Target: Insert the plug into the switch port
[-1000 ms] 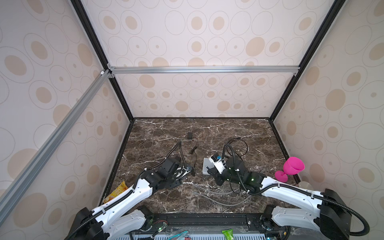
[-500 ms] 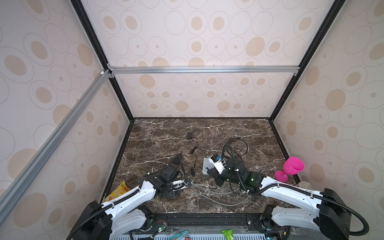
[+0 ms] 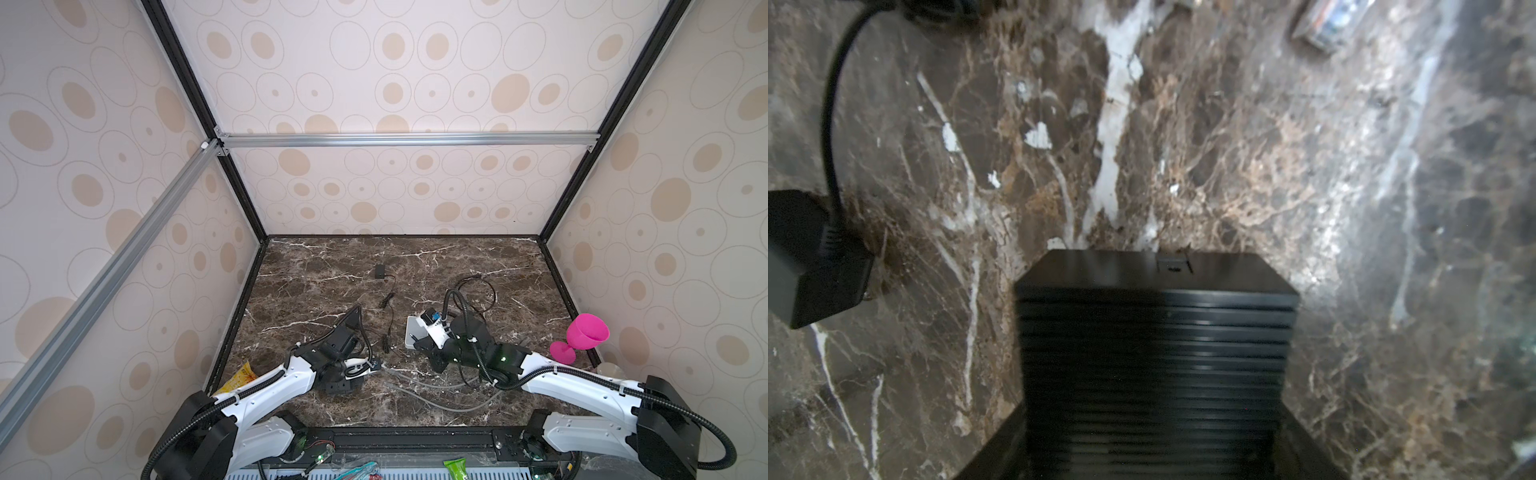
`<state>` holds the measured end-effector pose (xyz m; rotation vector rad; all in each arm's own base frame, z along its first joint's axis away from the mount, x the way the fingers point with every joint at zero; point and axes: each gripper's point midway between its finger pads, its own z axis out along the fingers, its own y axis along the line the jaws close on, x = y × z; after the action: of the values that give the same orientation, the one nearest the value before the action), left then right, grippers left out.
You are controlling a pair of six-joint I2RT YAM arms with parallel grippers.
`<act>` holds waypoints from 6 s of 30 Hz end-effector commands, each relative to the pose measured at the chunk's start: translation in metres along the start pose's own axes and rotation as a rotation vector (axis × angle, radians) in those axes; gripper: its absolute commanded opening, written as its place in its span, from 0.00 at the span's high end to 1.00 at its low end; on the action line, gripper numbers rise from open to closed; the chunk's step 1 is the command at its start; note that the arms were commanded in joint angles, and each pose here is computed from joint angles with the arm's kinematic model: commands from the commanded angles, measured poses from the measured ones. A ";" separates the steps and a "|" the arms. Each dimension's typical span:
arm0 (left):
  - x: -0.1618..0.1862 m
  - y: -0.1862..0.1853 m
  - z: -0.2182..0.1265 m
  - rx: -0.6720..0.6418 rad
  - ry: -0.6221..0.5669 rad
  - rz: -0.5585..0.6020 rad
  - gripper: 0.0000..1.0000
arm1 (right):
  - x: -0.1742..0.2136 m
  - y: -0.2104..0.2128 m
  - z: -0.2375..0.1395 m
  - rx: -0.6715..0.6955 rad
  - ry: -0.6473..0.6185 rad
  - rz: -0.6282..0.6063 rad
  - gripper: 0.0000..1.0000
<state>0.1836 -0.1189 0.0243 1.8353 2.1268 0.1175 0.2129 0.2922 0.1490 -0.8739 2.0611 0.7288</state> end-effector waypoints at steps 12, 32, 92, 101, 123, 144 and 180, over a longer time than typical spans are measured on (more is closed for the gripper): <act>-0.029 0.025 -0.043 -0.157 -0.218 -0.092 0.02 | -0.008 0.001 0.006 -0.010 0.002 -0.008 1.00; -0.074 0.112 -0.255 -0.400 -1.020 -0.964 0.02 | -0.015 0.000 0.032 -0.007 0.123 -0.016 1.00; -0.047 0.106 -0.190 -0.327 -0.970 -1.319 0.02 | 0.038 -0.030 0.048 0.056 0.525 0.016 1.00; -0.046 0.102 -0.183 -0.290 -0.881 -1.357 0.02 | 0.056 -0.007 0.066 -0.017 0.561 -0.011 1.00; -0.011 0.064 -0.089 -0.118 -0.891 -1.818 0.02 | 0.062 0.057 0.104 -0.187 0.593 -0.048 1.00; -0.027 0.097 -0.153 -0.261 -1.149 -1.589 0.02 | 0.039 0.063 0.092 -0.160 0.525 0.010 1.00; 0.031 0.042 -0.062 -0.261 -0.592 -1.903 0.21 | 0.075 0.063 0.109 -0.197 0.638 -0.146 1.00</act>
<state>0.1991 -0.0785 0.0878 -0.6520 2.2456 -0.5163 0.1844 0.3832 0.0438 -1.4385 2.4586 0.6200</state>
